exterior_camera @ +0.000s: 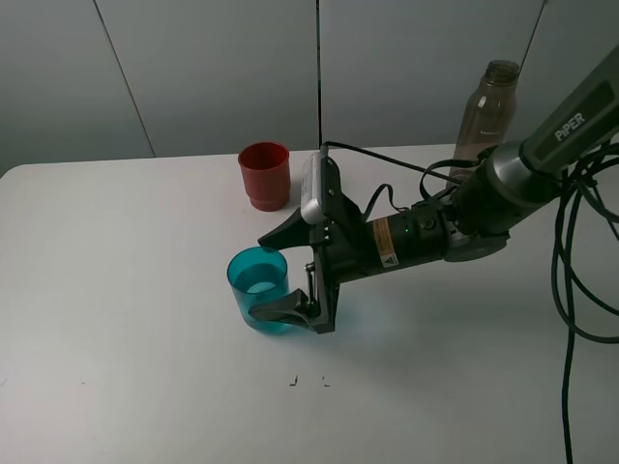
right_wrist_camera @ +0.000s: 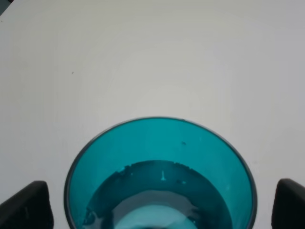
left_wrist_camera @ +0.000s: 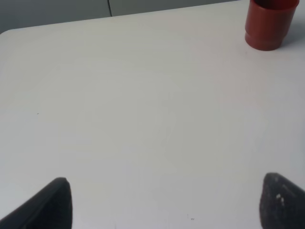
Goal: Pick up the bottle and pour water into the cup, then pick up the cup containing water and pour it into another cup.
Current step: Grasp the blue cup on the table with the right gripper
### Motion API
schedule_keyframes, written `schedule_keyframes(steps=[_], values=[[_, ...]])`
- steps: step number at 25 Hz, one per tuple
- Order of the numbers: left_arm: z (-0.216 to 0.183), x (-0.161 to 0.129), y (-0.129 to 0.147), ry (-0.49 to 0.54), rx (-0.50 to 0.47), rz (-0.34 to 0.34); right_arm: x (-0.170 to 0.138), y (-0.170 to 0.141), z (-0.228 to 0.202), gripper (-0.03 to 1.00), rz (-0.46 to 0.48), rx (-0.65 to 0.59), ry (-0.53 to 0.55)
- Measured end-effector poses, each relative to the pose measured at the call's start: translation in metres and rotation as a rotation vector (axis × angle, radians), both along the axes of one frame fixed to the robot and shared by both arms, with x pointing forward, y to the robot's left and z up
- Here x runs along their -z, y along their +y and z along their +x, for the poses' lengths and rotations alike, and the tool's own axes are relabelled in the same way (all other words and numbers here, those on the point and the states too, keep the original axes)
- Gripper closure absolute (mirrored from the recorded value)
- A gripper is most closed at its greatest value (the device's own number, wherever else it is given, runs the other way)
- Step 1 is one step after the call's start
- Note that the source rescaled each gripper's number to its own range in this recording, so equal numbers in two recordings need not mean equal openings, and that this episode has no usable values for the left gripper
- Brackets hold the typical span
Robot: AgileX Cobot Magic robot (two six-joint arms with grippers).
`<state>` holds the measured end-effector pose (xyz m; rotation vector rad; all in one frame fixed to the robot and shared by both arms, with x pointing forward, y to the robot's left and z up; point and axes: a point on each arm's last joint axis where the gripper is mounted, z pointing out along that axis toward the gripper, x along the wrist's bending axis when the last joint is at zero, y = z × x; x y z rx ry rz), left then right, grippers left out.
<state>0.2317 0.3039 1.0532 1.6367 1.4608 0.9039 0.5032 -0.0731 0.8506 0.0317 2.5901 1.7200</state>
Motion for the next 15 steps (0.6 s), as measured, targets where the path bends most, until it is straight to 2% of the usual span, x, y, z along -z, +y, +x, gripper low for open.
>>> schedule_keyframes(steps=[15], values=[[0.0, 0.0, 0.0, 0.0, 0.0, 0.0, 0.0001, 0.0067, -0.0013, -0.03, -0.001, 0.034, 0.008]])
